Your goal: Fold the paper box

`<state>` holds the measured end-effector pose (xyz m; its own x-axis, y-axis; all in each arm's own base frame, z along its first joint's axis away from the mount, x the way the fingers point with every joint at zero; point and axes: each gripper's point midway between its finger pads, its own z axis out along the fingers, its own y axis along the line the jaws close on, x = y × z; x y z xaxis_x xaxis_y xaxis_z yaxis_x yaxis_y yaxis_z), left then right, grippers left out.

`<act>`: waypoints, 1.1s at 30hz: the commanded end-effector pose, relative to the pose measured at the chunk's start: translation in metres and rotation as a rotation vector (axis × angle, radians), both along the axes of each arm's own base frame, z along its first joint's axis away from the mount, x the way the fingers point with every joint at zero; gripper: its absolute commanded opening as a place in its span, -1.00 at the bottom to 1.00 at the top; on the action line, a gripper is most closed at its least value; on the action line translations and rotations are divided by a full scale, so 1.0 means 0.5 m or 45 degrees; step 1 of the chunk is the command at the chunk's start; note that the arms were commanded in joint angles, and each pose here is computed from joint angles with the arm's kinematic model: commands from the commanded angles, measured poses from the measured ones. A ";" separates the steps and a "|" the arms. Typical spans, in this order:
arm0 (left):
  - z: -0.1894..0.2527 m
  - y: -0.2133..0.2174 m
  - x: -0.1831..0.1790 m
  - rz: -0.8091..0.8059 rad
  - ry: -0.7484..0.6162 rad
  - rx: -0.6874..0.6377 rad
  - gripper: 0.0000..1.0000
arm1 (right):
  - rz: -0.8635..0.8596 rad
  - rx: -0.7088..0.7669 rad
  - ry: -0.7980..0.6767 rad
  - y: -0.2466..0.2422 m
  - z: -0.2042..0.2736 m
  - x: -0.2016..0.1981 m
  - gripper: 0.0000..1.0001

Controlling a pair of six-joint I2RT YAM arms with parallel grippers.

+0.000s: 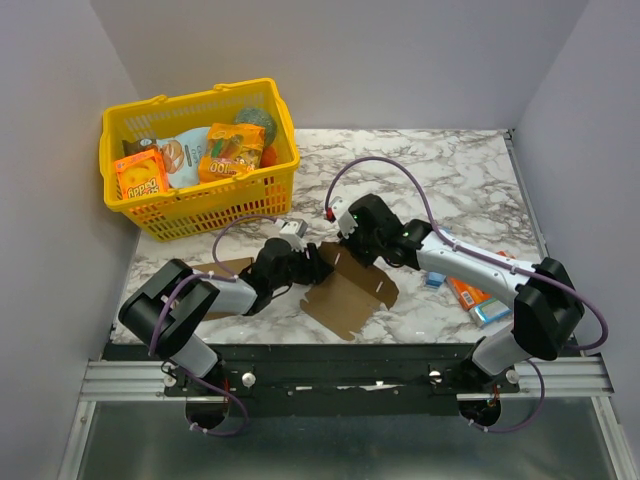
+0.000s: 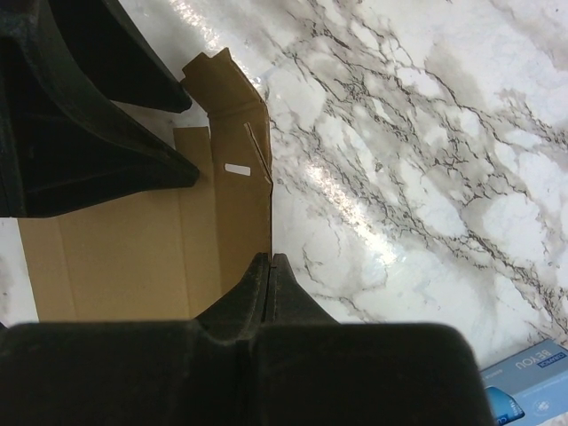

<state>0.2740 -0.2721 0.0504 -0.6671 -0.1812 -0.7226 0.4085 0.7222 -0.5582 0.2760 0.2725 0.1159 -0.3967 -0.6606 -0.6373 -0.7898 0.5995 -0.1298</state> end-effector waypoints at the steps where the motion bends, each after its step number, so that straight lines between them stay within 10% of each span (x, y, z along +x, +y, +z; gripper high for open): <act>1: -0.024 0.006 -0.020 0.019 0.068 -0.014 0.20 | 0.009 0.032 0.003 0.014 0.007 0.005 -0.99; 18: -0.032 -0.037 -0.023 -0.020 0.003 0.146 -0.28 | 0.024 0.060 0.055 0.026 -0.004 -0.005 -0.99; 33: -0.014 -0.105 -0.060 -0.159 -0.051 0.105 -0.31 | 0.011 0.055 0.070 0.024 -0.028 -0.010 -0.99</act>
